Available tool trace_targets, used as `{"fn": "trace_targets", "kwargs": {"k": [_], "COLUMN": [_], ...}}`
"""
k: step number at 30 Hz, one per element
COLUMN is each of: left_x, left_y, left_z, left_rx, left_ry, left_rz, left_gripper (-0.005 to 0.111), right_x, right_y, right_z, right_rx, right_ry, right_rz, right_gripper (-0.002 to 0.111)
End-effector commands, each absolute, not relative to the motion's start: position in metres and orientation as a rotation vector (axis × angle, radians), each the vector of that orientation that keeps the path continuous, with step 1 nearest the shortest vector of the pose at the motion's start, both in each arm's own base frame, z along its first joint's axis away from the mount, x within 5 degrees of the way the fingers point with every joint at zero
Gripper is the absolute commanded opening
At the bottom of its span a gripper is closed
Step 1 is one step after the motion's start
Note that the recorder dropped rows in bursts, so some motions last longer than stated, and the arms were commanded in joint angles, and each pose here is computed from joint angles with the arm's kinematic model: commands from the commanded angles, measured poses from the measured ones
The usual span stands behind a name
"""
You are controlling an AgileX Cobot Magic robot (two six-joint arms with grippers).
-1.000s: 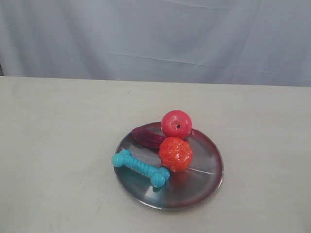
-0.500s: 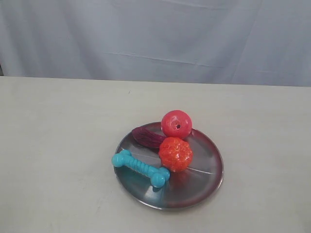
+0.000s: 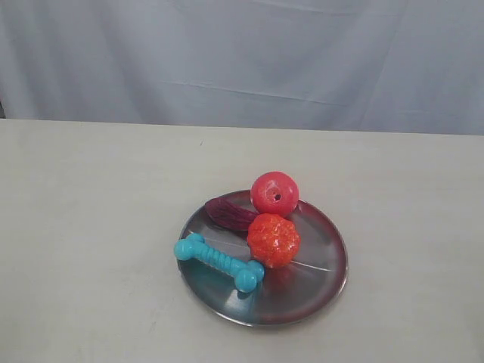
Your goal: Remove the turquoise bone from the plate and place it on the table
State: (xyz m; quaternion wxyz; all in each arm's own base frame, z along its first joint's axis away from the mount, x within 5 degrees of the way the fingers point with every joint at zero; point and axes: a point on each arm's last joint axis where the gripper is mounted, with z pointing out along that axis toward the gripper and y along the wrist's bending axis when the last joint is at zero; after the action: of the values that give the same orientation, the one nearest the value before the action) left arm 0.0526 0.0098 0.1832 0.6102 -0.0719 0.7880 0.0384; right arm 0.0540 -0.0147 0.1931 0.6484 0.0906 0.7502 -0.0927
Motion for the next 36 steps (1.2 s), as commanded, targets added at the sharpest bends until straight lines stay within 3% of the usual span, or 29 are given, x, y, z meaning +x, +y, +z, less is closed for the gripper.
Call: {"fn": "trace_targets", "kwargs": {"k": [1, 13, 20, 31, 36], "left_x": [0.053, 0.053, 0.053, 0.053, 0.053], "left_y": [0.009, 0.009, 0.009, 0.009, 0.009], "left_z": [0.182, 0.182, 0.182, 0.182, 0.182], "left_rx": [-0.160, -0.160, -0.160, -0.160, -0.160], "left_ry": [1.821, 1.821, 1.821, 1.821, 1.821], "left_rz": [0.083, 0.083, 0.083, 0.083, 0.083], "left_gripper": [0.000, 0.000, 0.000, 0.000, 0.000], "right_x": [0.054, 0.050, 0.047, 0.034, 0.029], "right_y": [-0.015, -0.013, -0.015, -0.003, 0.008], "right_z": [0.212, 0.233, 0.241, 0.266, 0.294], "right_rx": [0.178, 0.187, 0.664, 0.390, 0.190], "right_ry": [1.495, 1.249, 0.979, 0.780, 0.857], "right_rz": [-0.231, -0.189, 0.536, 0.534, 0.345], "right_gripper": [0.000, 0.000, 0.000, 0.000, 0.000]}}
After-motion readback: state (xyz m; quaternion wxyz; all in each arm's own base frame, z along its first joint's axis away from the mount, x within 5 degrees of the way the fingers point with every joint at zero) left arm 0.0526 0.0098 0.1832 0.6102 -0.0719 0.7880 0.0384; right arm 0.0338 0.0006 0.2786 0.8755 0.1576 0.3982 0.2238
